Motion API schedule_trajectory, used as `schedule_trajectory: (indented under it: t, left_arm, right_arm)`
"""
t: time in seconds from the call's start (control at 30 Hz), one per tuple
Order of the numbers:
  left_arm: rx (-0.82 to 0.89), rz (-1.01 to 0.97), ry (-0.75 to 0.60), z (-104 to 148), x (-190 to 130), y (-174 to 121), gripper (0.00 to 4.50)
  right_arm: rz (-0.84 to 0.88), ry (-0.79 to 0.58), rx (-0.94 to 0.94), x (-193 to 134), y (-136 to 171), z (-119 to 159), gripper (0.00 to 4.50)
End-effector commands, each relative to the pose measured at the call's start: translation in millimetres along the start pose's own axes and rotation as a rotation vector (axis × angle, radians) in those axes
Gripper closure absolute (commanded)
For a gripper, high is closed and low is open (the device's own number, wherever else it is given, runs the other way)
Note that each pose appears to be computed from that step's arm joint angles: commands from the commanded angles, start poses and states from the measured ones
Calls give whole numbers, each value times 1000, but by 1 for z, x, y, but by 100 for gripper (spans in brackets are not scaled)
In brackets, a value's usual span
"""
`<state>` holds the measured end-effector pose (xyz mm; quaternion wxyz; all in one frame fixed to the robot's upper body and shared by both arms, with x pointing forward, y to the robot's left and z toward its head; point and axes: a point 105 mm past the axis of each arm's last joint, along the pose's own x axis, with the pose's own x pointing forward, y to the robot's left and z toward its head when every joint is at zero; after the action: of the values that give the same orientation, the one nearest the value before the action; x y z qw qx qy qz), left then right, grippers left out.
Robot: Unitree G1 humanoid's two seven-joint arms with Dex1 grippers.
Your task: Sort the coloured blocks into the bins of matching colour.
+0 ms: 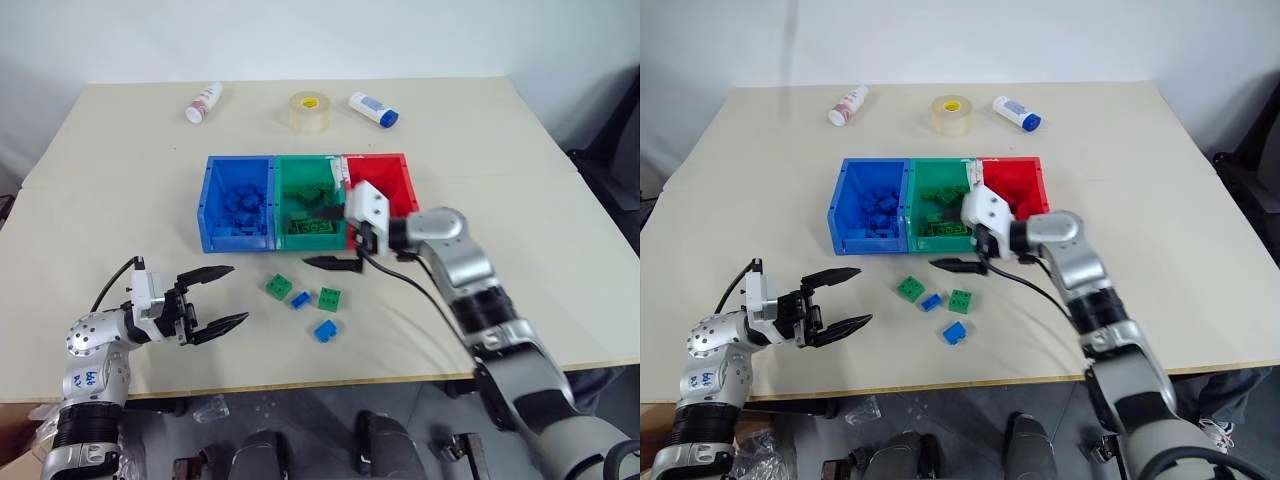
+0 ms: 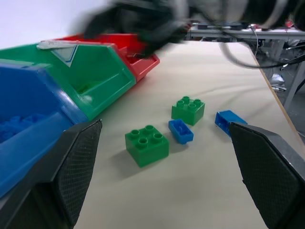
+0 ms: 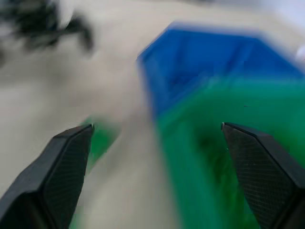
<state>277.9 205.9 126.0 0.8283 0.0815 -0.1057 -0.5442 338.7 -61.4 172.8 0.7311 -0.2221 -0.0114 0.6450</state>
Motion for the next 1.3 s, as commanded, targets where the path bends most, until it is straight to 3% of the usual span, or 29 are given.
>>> schedule_trajectory:
  t: [0.03, 0.23, 0.37, 0.47, 0.87, 1.13, 1.23, 1.3]
  left_arm:
    - [12, -2, 6, 2, -8, 1, 0]
    - [0, -4, 31, 1, -19, 0, 0]
    - [-3, -6, 45, 2, -24, 2, 0]
    - [-1, -9, 46, 3, -24, 4, 0]
    - [3, -46, 15, 5, -7, -3, 0]
    - [-5, -17, 11, 5, -10, -12, 0]
    - [-5, -4, 12, 6, -12, -14, 0]
    - [-6, 1, 13, 6, -12, -15, 0]
  right_arm:
    - [52, 48, 22, -34, 27, 3, 4]
    - [-8, 221, 155, -91, 63, -23, 4]
    - [-9, 278, 187, -105, 78, -27, 4]
    - [17, 264, 175, -97, 80, -25, 4]
    - [228, 195, 38, -10, 72, -18, 4]
    - [339, 217, -8, 19, 72, -26, 4]
    - [372, 224, -11, 24, 74, -28, 63]
    - [377, 227, -12, 26, 74, -29, 128]
